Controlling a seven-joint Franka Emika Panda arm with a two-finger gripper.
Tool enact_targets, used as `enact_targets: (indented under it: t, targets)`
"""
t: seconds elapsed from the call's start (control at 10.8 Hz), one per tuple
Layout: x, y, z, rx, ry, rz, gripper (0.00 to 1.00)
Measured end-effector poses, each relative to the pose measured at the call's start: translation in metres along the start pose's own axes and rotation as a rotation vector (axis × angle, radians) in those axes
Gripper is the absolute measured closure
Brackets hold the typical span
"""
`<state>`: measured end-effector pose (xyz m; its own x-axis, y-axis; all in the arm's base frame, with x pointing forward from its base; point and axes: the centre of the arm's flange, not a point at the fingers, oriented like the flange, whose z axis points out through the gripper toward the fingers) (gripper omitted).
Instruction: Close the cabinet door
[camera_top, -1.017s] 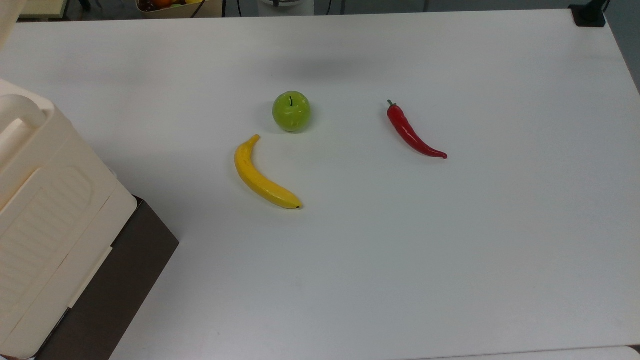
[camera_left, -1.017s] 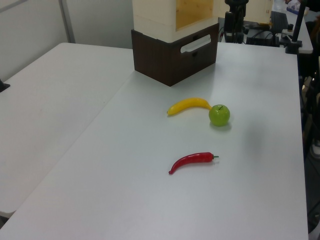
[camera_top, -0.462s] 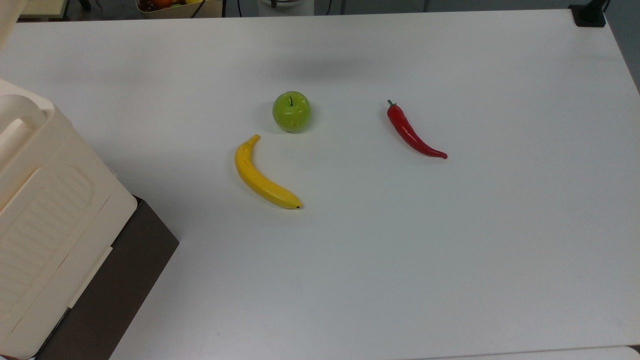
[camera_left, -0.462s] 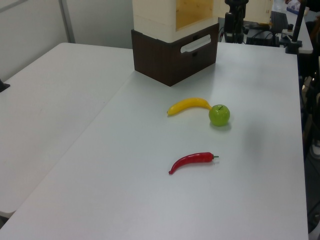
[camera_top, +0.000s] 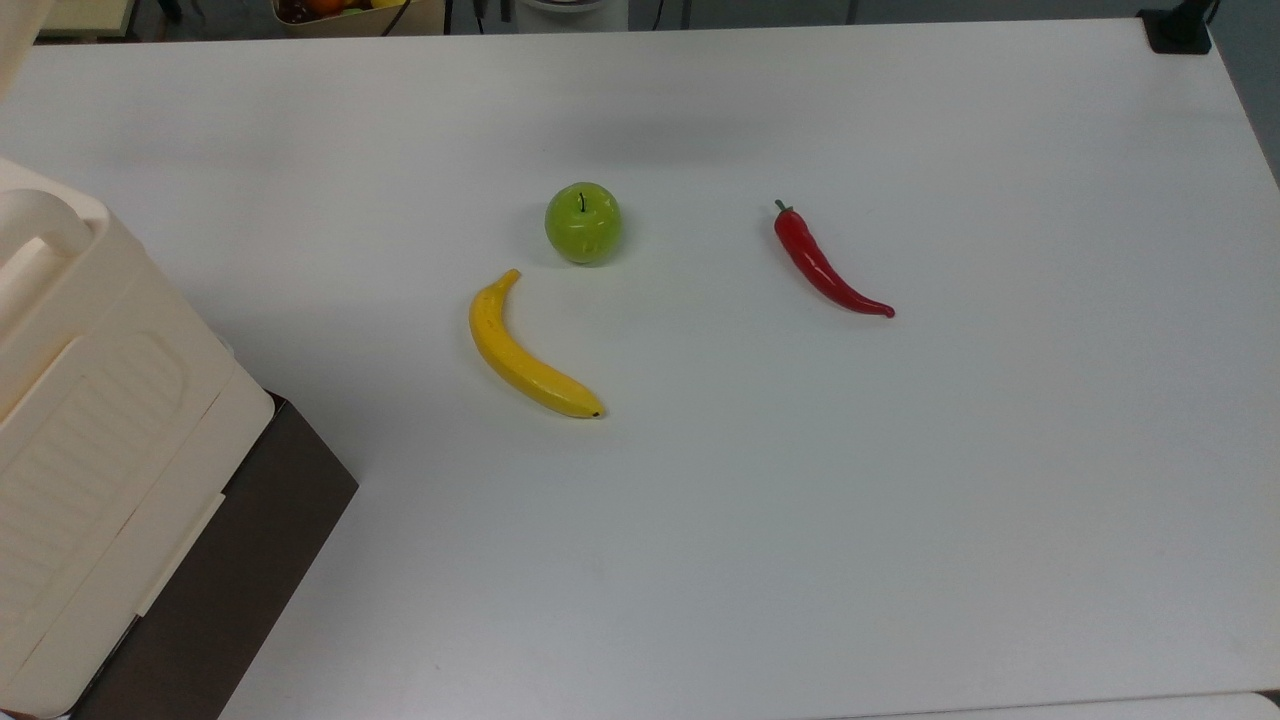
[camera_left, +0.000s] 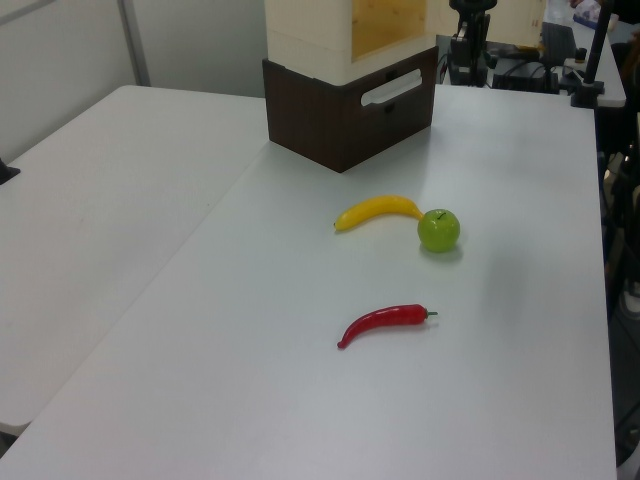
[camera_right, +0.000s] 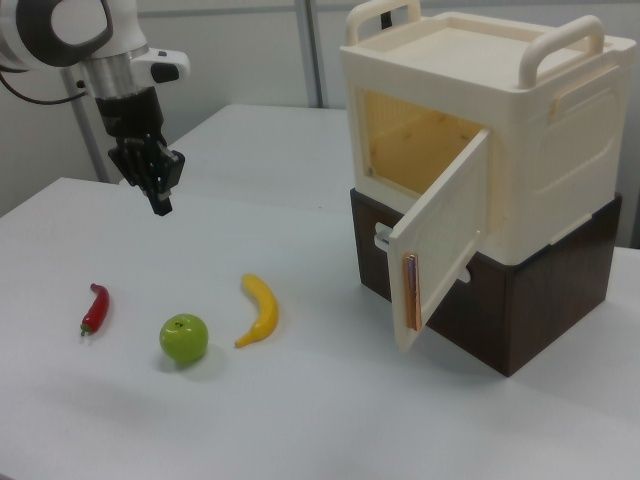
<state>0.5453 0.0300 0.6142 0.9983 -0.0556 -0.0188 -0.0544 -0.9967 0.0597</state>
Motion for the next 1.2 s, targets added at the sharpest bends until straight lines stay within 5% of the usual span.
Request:
enact_targets:
  t: [0.09,0.37,0.74,1.2]
  targets:
    - [0.000,0.000,0.000,0.000,0.000,0.000,0.98]
    - [0.001,0.013,-0.004,0.001,0.008,0.006,0.99]
    - [0.003,0.088,-0.041,0.002,0.090,0.048,0.99]
    - [-0.008,0.196,-0.101,-0.034,0.303,0.207,0.99]
